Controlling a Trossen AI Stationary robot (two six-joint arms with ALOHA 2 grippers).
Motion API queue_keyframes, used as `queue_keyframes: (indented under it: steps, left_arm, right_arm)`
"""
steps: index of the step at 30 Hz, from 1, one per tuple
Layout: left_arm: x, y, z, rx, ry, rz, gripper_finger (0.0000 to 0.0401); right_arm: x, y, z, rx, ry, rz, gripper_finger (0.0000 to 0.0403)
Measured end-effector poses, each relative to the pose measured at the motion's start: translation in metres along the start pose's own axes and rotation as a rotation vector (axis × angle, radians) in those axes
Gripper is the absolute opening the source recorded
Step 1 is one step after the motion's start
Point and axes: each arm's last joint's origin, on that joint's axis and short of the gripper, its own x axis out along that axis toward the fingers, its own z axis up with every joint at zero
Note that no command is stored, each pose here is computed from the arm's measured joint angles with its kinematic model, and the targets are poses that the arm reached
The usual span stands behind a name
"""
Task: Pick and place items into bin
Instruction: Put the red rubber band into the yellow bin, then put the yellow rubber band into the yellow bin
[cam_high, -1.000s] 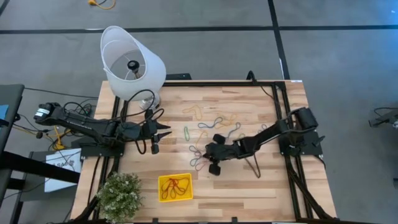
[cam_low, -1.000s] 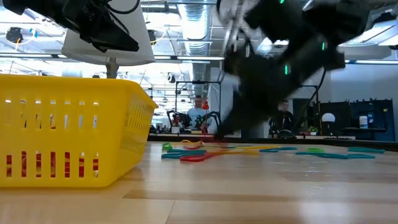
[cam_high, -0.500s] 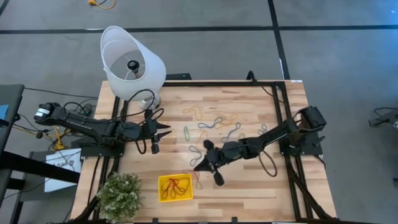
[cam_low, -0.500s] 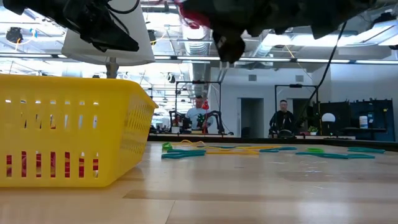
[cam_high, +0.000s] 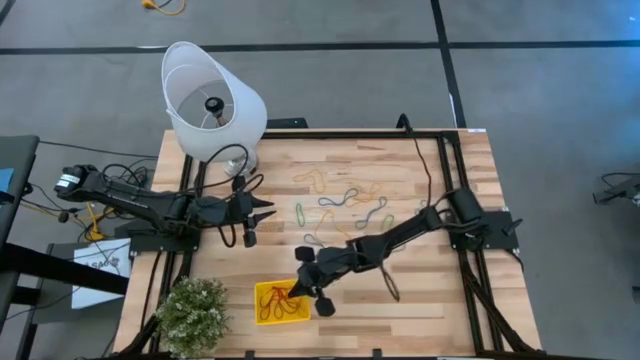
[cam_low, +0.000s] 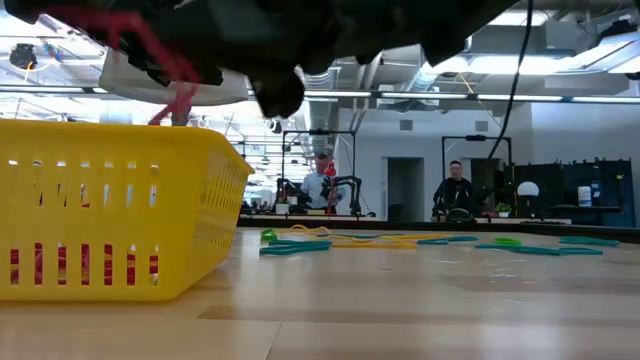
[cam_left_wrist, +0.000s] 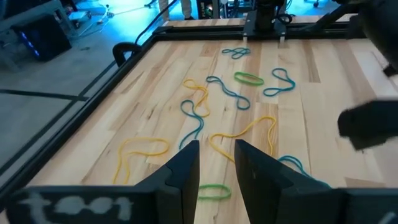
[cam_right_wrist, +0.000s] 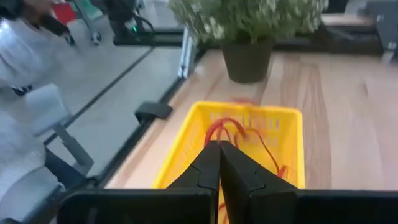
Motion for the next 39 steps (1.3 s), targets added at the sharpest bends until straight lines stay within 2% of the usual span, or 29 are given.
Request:
queue_keyframes:
  steps: [4, 8, 14, 19, 22, 25, 29, 31, 35, 39]
  left_arm:
    - [0.000, 0.000, -0.005, -0.030, 0.046, 0.005, 0.0091]
    - [-0.001, 0.001, -0.011, -0.085, 0.101, 0.015, 0.0091]
    - [-0.001, 0.002, -0.017, -0.127, 0.157, 0.029, 0.0091]
    - [-0.001, 0.002, -0.019, -0.154, 0.177, 0.034, 0.0091]
    - [0.001, 0.001, -0.021, -0.234, 0.194, 0.053, 0.0091]
    - [0.006, 0.001, -0.024, -0.333, 0.194, 0.136, 0.0091]
    - [0.014, -0.001, -0.031, -0.339, 0.212, 0.216, 0.0091]
    - [0.018, -0.002, -0.034, -0.355, 0.235, 0.229, 0.0091]
    - [0.023, -0.004, -0.040, -0.473, 0.264, 0.249, 0.0091]
    - [0.025, -0.002, -0.040, -0.496, 0.266, 0.257, 0.0091]
  right_arm:
    - [0.011, -0.004, 0.001, -0.004, 0.022, -0.006, 0.0007]
    - [0.012, -0.009, 0.008, -0.040, 0.045, -0.017, 0.0037]
    - [0.007, -0.018, 0.015, -0.027, 0.069, -0.040, 0.0088]
    - [-0.006, -0.024, 0.021, 0.026, 0.135, -0.063, 0.0109]
    - [-0.030, -0.030, 0.033, 0.067, 0.234, -0.091, 0.0112]
    - [-0.060, -0.038, 0.041, 0.136, 0.355, -0.135, 0.0112]
    - [-0.095, -0.052, 0.041, 0.220, 0.487, -0.223, 0.0112]
    - [-0.114, -0.060, 0.042, 0.255, 0.509, -0.288, 0.0112]
    - [-0.159, -0.079, 0.042, 0.276, 0.545, -0.431, 0.0113]
    - [-0.210, -0.100, 0.046, 0.305, 0.498, -0.533, 0.0113]
